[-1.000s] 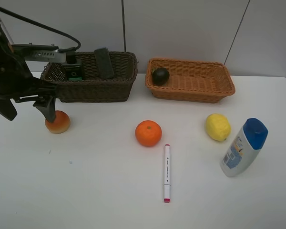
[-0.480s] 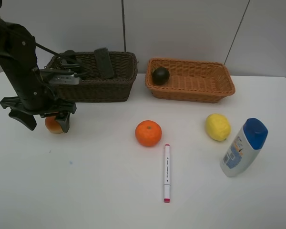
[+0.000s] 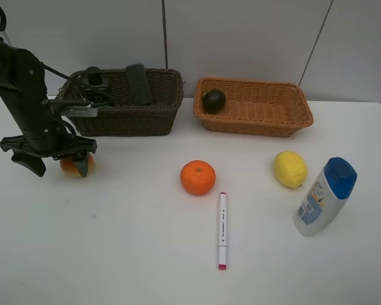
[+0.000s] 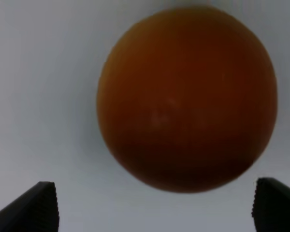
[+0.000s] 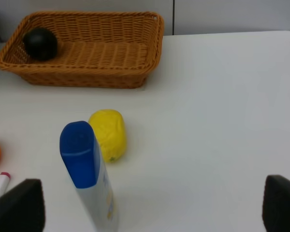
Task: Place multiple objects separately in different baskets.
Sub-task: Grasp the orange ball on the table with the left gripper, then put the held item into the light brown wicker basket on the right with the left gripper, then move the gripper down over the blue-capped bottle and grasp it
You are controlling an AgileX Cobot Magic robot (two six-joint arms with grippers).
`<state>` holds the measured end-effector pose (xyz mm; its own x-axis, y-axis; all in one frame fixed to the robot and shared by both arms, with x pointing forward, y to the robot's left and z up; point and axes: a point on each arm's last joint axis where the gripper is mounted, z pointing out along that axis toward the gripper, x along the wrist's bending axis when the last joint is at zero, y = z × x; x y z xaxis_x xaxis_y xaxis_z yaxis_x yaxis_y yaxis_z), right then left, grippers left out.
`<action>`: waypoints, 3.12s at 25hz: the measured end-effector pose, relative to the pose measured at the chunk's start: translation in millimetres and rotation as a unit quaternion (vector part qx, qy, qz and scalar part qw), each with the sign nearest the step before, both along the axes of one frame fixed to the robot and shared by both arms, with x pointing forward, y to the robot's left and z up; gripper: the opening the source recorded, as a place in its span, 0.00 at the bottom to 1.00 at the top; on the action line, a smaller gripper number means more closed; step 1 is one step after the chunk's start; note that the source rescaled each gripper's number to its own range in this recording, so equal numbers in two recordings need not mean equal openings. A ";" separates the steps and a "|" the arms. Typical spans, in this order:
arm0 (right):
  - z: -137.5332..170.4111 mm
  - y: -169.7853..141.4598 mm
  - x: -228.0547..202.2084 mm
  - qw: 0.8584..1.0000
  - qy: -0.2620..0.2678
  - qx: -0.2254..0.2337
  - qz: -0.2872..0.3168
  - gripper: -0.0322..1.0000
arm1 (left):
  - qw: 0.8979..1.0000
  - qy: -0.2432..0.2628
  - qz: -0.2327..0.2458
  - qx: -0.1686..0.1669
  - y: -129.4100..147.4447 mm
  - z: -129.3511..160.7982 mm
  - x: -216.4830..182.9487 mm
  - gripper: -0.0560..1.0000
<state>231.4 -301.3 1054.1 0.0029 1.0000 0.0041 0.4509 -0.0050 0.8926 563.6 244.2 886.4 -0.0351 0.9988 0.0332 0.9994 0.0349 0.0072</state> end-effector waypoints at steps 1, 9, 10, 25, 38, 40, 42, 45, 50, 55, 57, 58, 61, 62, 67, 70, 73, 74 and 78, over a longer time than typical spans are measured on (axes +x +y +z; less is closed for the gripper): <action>0.0 0.0 0.0 1.000 0.000 0.000 0.000 1.00 | 1.000 -0.003 0.000 -0.001 -0.3 -3.7 1.5 0.98; 0.0 0.0 0.0 1.000 0.000 0.000 0.000 1.00 | 0.999 -0.052 -0.006 -0.011 -2.9 -22.9 14.4 0.98; 0.0 0.0 0.0 1.000 0.000 0.000 0.000 1.00 | 0.998 -0.058 -0.006 -0.012 -3.2 -23.8 15.7 0.98; 0.0 0.0 0.0 1.000 0.000 0.000 0.000 1.00 | 0.998 -0.063 0.001 -0.018 -5.1 -30.7 21.3 0.78; 0.0 0.0 0.0 1.000 0.000 0.000 0.000 1.00 | 0.997 -0.050 -0.025 -0.051 -13.4 21.4 4.4 0.50; 0.0 0.0 0.0 1.000 0.000 0.000 0.000 1.00 | 0.990 -0.097 -0.066 -0.084 -31.0 47.5 8.0 0.50; 0.0 0.0 0.0 1.000 0.000 0.000 0.000 1.00 | 0.973 -0.154 -0.119 -0.122 -60.3 73.8 16.5 0.50; 0.0 0.0 0.0 1.000 0.000 0.000 0.000 1.00 | 0.941 -0.232 -0.175 -0.173 -109.1 107.2 31.6 0.50; 0.0 0.0 0.0 1.000 0.000 0.000 0.000 1.00 | 0.895 -0.311 -0.219 -0.233 -186.5 134.0 60.1 0.50; 0.0 0.0 0.0 1.000 0.000 0.000 0.000 1.00 | 0.867 -0.357 -0.239 -0.254 -243.5 117.9 95.5 0.50; 0.0 0.0 0.0 1.000 0.000 0.000 0.000 1.00 | 0.858 -0.373 -0.239 -0.259 -258.8 107.2 108.9 0.50; 0.0 0.0 0.0 1.000 0.000 0.000 0.000 1.00 | 0.857 -0.376 -0.238 -0.259 -263.9 96.0 115.1 0.50; 0.0 0.0 0.0 1.000 0.000 0.000 0.000 1.00 | 0.853 -0.388 -0.234 -0.257 -273.9 70.6 131.2 0.50; 0.0 0.0 0.0 1.000 0.000 0.000 0.000 1.00 | 0.853 -0.390 -0.236 -0.254 -275.9 62.4 134.9 0.53; 0.1 0.0 0.0 1.000 0.000 0.000 0.000 1.00 | 0.853 -0.394 -0.238 -0.247 -279.6 44.3 142.0 0.96; 0.1 0.0 0.0 1.000 0.000 0.000 0.000 1.00 | 0.852 -0.396 -0.238 -0.248 -279.8 45.8 142.3 0.99; 0.1 0.0 0.0 1.000 0.000 0.000 0.000 1.00 | 0.857 -0.377 -0.246 -0.251 -279.4 52.0 138.2 1.00; 0.1 0.0 0.0 1.000 0.000 0.000 0.000 1.00 | 0.861 -0.364 -0.250 -0.252 -277.1 57.3 136.2 1.00; 0.1 0.0 0.0 1.000 0.000 0.000 0.000 1.00 | 0.884 -0.292 -0.249 -0.266 -258.8 99.4 122.4 1.00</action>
<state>231.5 -301.3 1054.2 0.0029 1.0000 0.0041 0.4502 -0.0050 0.8929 685.9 -14.6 985.8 0.5572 0.7644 -0.3242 0.7232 -0.2549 0.6419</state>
